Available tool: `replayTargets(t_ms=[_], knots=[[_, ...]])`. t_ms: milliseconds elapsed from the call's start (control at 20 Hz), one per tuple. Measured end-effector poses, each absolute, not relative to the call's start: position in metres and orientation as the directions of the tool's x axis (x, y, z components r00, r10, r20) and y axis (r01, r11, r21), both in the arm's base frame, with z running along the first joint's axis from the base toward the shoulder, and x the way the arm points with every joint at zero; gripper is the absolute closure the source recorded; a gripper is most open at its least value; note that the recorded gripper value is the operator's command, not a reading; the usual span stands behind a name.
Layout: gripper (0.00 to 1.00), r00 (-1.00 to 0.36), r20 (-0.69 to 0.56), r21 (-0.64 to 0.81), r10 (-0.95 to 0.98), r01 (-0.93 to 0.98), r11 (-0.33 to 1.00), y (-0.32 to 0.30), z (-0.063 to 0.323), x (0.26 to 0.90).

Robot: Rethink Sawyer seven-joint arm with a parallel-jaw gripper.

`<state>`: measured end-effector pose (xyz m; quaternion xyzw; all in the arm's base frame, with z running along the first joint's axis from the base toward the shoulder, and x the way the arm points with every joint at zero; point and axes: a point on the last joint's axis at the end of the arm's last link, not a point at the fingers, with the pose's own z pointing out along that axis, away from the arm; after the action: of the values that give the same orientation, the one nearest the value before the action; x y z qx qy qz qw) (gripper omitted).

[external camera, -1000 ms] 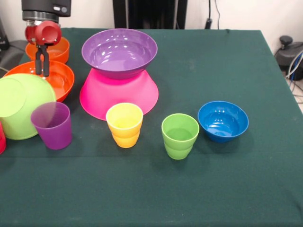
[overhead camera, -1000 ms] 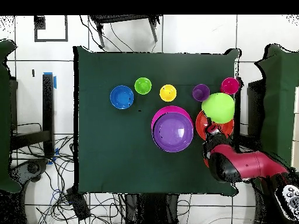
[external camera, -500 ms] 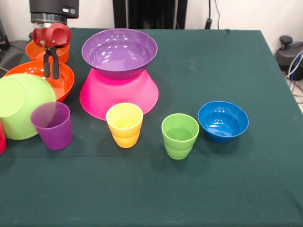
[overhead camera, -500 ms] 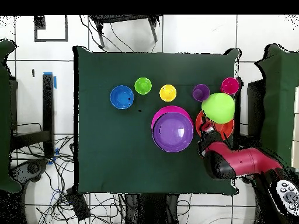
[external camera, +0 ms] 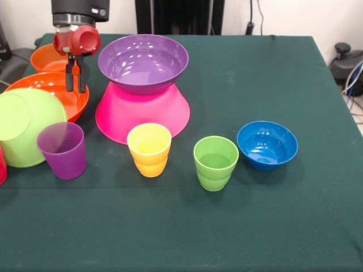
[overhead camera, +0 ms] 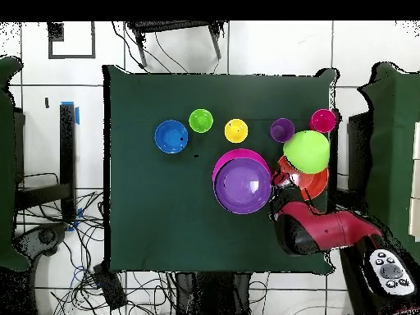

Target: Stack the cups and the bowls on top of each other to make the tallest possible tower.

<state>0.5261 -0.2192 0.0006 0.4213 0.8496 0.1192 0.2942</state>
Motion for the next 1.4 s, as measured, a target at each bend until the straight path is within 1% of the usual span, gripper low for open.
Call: replayTargets(t_ms=[350,500,800,950,1400], knots=[[0.0,-0.385,-0.461,0.534,0.8,0.599,0.596,-0.227,0.025,0.535],[0.0,-0.355,-0.479,0.552,0.803,0.59,0.59,-0.236,0.031,0.532],[0.0,-0.337,-0.499,0.549,0.798,0.59,0.592,-0.249,0.036,0.526],[0.0,-0.334,-0.5,0.547,0.799,0.594,0.59,-0.253,0.034,0.524],[0.0,-0.31,-0.461,0.594,0.832,0.589,0.548,-0.255,-0.001,0.507]])
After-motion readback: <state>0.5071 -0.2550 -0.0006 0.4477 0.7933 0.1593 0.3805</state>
